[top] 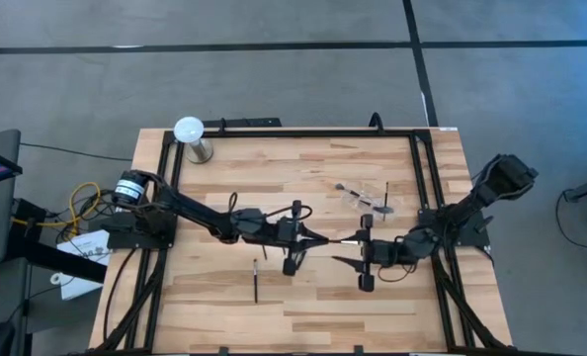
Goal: Pick & Place Makeup Supplies
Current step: Put the black makeup brush into the transparent organizer
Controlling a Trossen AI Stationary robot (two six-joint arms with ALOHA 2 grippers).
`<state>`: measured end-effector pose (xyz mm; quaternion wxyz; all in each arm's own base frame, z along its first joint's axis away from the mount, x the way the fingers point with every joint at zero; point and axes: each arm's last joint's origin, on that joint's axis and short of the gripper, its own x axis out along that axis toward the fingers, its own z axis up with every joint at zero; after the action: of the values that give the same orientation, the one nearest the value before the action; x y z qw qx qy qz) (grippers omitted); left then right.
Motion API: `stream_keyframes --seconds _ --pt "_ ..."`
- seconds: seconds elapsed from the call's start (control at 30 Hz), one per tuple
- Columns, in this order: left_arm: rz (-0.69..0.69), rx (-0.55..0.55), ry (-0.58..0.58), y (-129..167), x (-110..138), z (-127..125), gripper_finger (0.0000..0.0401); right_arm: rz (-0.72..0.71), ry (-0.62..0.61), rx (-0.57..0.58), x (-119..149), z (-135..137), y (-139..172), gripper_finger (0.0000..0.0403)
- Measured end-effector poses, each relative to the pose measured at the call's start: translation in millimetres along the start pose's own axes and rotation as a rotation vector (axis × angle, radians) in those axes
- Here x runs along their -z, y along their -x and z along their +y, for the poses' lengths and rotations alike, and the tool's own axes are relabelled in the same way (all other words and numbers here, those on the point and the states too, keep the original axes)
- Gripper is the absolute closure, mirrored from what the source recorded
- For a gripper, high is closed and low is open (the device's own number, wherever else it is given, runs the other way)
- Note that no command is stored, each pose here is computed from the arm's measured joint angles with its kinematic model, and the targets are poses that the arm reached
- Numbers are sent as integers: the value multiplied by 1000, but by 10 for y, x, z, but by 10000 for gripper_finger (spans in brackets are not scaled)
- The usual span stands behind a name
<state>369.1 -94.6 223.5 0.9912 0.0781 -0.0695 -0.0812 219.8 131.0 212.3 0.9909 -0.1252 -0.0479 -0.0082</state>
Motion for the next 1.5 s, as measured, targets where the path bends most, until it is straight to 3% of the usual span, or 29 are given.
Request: stream_keyframes --seconds 0.33,0.57,0.7,0.9,1.03,1.27,1.37,1.5 --pt "-15 16 2 3 -24 -44 383 -69 -19 29 -96 -59 1 272" --pt "-20 19 2 3 -28 -41 383 -121 -33 -29 -132 -52 4 288" --pt "-20 20 2 3 -27 -42 383 -124 -35 -29 -135 -52 5 313" --pt "-20 23 3 4 -27 -45 376 -124 -33 -22 -136 -57 3 386" --pt "-20 20 5 4 -27 -43 372 -121 -38 -13 -136 -60 4 384" --pt "-3 -78 45 5 -21 -17 351 -93 -78 52 -127 -75 5 394" --pt "9 -139 47 5 -9 25 328 -34 -116 145 -118 -75 -2 392" --pt "18 -255 47 5 0 131 292 129 -28 312 -119 -53 13 397"
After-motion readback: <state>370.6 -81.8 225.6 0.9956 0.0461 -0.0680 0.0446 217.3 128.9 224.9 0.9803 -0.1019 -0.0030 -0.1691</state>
